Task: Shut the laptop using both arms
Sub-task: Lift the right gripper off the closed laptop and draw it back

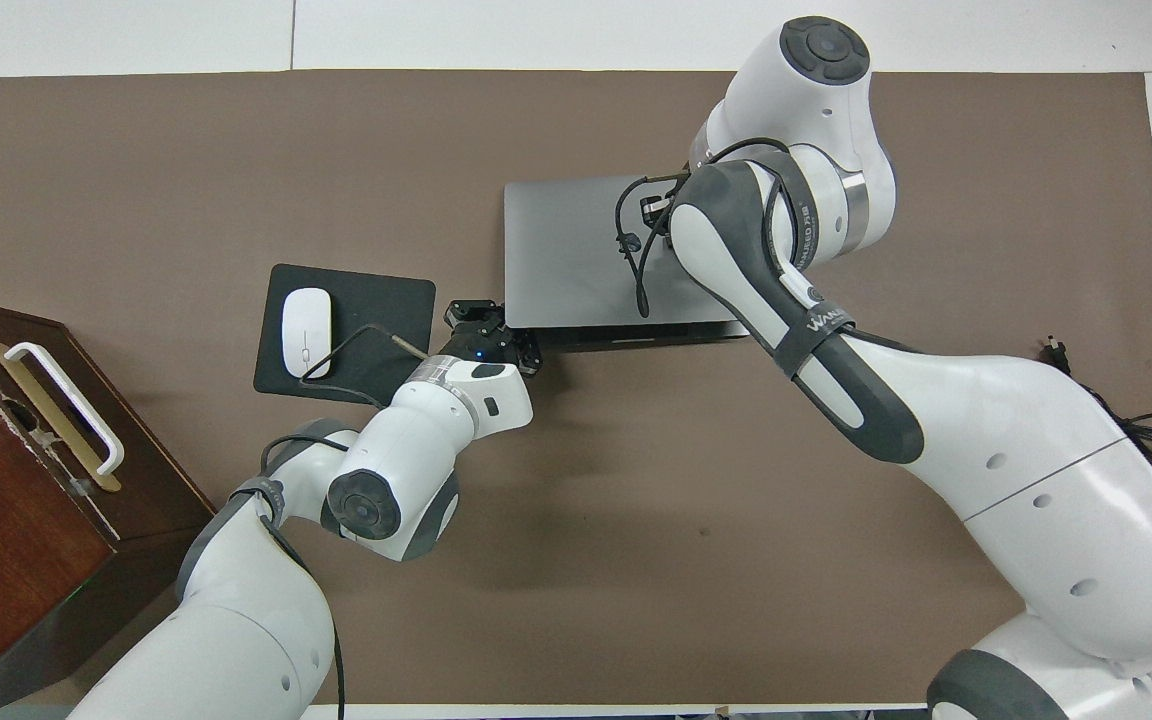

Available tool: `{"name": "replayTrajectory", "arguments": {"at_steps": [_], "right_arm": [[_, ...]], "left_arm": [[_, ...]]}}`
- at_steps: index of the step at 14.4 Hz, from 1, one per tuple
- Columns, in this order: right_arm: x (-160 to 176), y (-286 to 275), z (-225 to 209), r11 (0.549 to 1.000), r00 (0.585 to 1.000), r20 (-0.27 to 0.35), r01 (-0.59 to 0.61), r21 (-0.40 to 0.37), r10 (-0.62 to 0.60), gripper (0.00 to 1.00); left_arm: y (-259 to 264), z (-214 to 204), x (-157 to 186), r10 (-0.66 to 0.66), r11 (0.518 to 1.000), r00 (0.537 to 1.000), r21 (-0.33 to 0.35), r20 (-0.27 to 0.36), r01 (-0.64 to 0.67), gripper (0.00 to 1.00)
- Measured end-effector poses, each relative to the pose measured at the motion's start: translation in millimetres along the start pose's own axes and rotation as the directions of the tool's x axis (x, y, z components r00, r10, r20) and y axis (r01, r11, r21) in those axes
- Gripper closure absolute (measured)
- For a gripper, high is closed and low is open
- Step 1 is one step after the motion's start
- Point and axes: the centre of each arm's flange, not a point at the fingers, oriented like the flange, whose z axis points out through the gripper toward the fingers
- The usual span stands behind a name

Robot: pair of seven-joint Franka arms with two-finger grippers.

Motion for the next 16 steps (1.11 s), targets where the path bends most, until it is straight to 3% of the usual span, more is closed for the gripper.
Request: {"name": "replayTrajectory", "arguments": {"at_steps": [10, 16], "right_arm": [[-10, -7, -13, 1.0, 0.999, 0.047, 0.012, -0.016, -0.011, 0.99], [-25, -9, -65, 0.997, 0.999, 0.041, 0.028, -0.065, -0.025, 0.99]], "left_arm": [[0, -1, -1, 0.011, 1.0, 1.0, 0.001, -0.002, -0.011, 0.99], [-1, -2, -3, 0.01, 1.0, 1.0, 0.002, 0.0, -0.01, 0.99]]}}
